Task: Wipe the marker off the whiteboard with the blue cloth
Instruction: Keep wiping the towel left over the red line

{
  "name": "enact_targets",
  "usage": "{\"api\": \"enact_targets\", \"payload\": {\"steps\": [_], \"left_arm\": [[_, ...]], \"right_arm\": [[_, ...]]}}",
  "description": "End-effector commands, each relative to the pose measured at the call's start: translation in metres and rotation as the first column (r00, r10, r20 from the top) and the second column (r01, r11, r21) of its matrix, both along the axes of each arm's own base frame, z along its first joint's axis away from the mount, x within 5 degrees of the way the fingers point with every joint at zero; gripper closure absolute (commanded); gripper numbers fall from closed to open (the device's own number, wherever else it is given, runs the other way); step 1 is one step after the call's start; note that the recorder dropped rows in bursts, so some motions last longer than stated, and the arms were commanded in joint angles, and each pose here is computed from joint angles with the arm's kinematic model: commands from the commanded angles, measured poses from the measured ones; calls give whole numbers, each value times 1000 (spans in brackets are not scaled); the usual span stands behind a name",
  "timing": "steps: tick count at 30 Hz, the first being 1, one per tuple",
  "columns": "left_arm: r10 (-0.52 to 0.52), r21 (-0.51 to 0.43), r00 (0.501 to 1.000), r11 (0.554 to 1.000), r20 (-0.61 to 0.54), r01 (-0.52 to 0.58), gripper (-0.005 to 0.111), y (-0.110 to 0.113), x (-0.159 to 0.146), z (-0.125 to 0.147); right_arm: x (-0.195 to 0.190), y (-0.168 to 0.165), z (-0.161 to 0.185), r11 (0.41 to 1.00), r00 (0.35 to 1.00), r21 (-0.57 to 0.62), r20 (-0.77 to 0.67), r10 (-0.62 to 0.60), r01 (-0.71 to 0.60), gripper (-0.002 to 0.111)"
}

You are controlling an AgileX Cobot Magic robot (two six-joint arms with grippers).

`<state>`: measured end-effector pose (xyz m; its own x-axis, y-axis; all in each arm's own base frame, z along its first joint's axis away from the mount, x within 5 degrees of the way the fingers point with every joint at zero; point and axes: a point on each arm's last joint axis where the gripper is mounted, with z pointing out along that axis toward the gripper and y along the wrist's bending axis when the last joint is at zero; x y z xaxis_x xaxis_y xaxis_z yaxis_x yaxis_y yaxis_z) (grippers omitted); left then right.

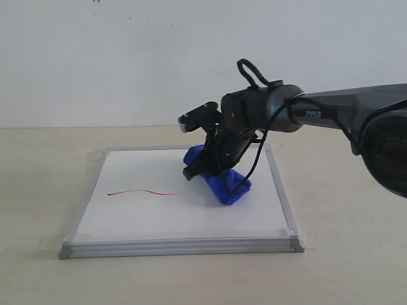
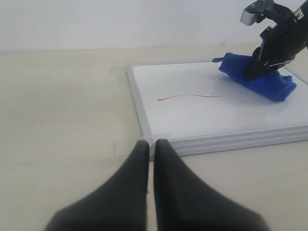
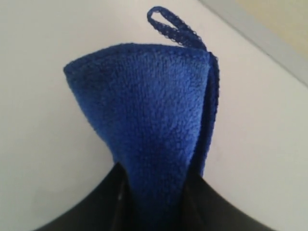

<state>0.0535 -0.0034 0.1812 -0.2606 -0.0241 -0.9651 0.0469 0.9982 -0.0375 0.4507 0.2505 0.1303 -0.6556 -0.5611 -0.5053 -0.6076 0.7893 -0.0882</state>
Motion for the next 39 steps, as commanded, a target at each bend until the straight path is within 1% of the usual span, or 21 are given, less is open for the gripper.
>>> {"api": "enact_targets", "payload": {"steps": [1, 7, 10, 11, 13, 15, 17, 21, 26, 30, 33, 35, 39], "left_arm": [[3, -9, 1000, 1000, 11, -3, 103, 0, 0, 2], [3, -9, 1000, 1000, 11, -3, 103, 0, 0, 2], [3, -9, 1000, 1000, 11, -3, 103, 0, 0, 2], [3, -9, 1000, 1000, 11, -3, 103, 0, 0, 2], [3, -9, 1000, 1000, 11, -3, 103, 0, 0, 2], [3, -9, 1000, 1000, 11, -3, 103, 0, 0, 2], [3, -9, 1000, 1000, 11, -3, 103, 0, 0, 2], [3, -9, 1000, 1000, 11, -3, 103, 0, 0, 2], [3, -9, 1000, 1000, 11, -3, 103, 0, 0, 2], [3, -9, 1000, 1000, 11, -3, 103, 0, 0, 2], [3, -9, 1000, 1000, 11, -3, 103, 0, 0, 2], [3, -9, 1000, 1000, 11, -3, 103, 0, 0, 2], [3, -9, 1000, 1000, 11, -3, 103, 0, 0, 2]], "right_arm": [[1, 4, 1, 1000, 1000, 24, 9, -6, 6, 109], [-16, 40, -2, 995, 998, 77, 27, 64, -66, 109], [-21, 51, -8, 990, 994, 98, -25, 106, -103, 109], [-22, 52, -9, 990, 992, 88, -65, 112, -106, 109], [-19, 55, -2, 991, 988, 77, -102, 119, -112, 109], [-16, 58, 13, 991, 986, 82, -117, 119, -110, 109], [-12, 61, 27, 991, 988, 89, -111, 110, -100, 109], [-3, 56, 39, 995, 989, 76, -127, 71, -61, 109], [3, 51, 24, 998, 982, 43, -181, 51, -44, 109], [7, 52, 10, 998, 984, 36, -168, 49, -44, 109], [7, 54, 5, 998, 983, 55, -176, 48, -39, 109], [5, 56, -1, 997, 977, 75, -209, 45, -30, 109], [-5, 70, -12, 991, 961, 111, -260, 100, -73, 109]]}}
